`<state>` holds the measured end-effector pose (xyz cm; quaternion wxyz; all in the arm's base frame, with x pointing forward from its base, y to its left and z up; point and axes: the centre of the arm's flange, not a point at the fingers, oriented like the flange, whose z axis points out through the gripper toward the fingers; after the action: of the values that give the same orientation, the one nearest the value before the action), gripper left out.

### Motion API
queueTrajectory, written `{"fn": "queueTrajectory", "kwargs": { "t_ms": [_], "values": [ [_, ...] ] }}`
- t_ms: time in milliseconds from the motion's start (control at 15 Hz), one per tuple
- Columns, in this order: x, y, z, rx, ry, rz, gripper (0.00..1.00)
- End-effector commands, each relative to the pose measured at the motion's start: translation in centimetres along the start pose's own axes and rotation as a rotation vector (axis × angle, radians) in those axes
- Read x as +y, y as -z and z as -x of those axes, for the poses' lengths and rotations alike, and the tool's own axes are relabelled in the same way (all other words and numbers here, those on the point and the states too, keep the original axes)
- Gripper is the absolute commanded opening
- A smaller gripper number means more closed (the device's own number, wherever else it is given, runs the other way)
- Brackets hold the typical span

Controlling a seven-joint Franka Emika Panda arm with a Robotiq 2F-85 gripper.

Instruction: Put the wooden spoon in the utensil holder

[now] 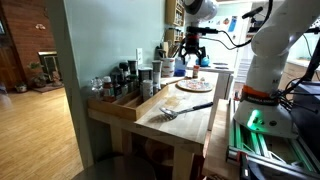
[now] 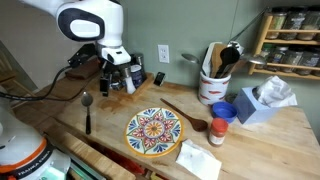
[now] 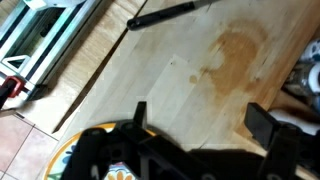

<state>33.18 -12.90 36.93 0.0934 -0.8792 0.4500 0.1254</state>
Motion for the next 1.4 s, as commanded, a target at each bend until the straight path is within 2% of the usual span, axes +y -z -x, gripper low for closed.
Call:
{"fn": "queueTrajectory", "kwargs": {
  "t_ms": [0,200,400,467,800,933,1333],
  "values": [
    [2.6,0.6,-3.9,0.085,-0.178,-0.068,1.0],
    [3.4,1.2,-6.3,0.192,-0.317,-0.122,1.0],
    [3.9,1.2,-8.5,0.307,-0.445,-0.134,1.0],
    [4.0,2.0,-7.0,0.262,-0.362,-0.156,1.0],
    [3.8,1.9,-7.2,0.27,-0.367,-0.154,1.0],
    [3.6,1.4,-10.0,0.305,-0.459,-0.125,1.0],
    [5.3,0.0,-18.1,0.386,-0.651,-0.131,1.0]
  ]
}}
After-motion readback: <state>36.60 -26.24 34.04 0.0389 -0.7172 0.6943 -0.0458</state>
